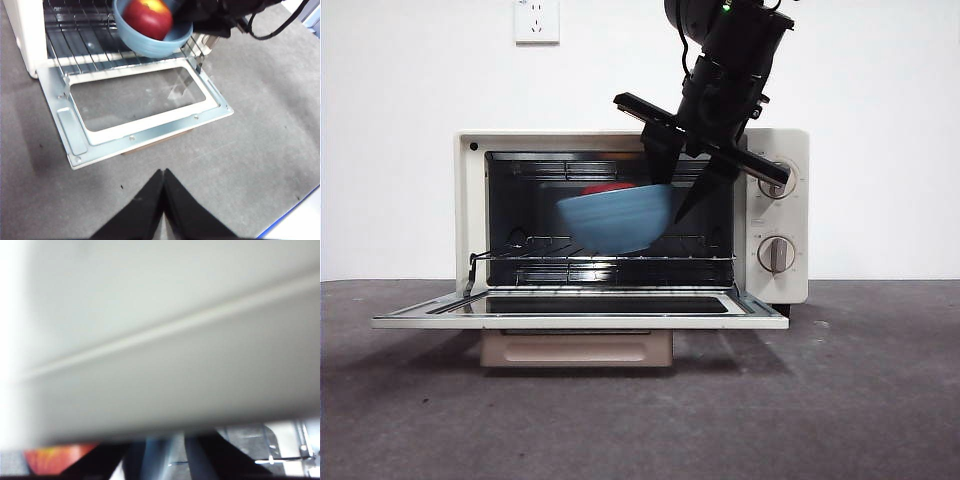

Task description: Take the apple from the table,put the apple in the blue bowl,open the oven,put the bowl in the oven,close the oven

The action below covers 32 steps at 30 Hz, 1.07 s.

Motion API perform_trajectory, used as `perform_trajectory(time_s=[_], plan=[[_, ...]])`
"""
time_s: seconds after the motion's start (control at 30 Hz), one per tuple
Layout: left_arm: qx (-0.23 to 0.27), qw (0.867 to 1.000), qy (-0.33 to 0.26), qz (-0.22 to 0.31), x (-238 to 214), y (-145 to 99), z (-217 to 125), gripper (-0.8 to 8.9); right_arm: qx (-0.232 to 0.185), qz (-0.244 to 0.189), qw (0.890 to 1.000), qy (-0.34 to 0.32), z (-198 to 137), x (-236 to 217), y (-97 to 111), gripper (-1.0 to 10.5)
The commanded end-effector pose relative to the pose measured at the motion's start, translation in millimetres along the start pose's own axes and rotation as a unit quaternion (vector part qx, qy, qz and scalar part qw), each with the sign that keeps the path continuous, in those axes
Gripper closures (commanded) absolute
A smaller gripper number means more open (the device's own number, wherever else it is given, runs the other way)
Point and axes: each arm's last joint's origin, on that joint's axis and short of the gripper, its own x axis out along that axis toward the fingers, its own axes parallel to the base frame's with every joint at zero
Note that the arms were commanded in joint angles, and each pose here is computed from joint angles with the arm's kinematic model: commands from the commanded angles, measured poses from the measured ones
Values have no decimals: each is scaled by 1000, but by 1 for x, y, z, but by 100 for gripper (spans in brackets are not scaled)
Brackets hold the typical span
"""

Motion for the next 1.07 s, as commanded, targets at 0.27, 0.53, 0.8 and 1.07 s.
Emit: perform_trajectory(time_s=[0.27,0.53,0.8,1.07], plan=[[10,1000,3,-1,1,0,2,807,-30,11,999,-4,-2,-1,9,825],[10,1000,6,-1,4,0,3,807,-40,23,999,-16,2,-17,13,825],[12,1000,8,-1,5,1,4,807,-67,13,998,-7,0,-35,11,825],[16,1000,0,-2,12,2,10,807,-182,26,982,-43,3,-91,14,825]])
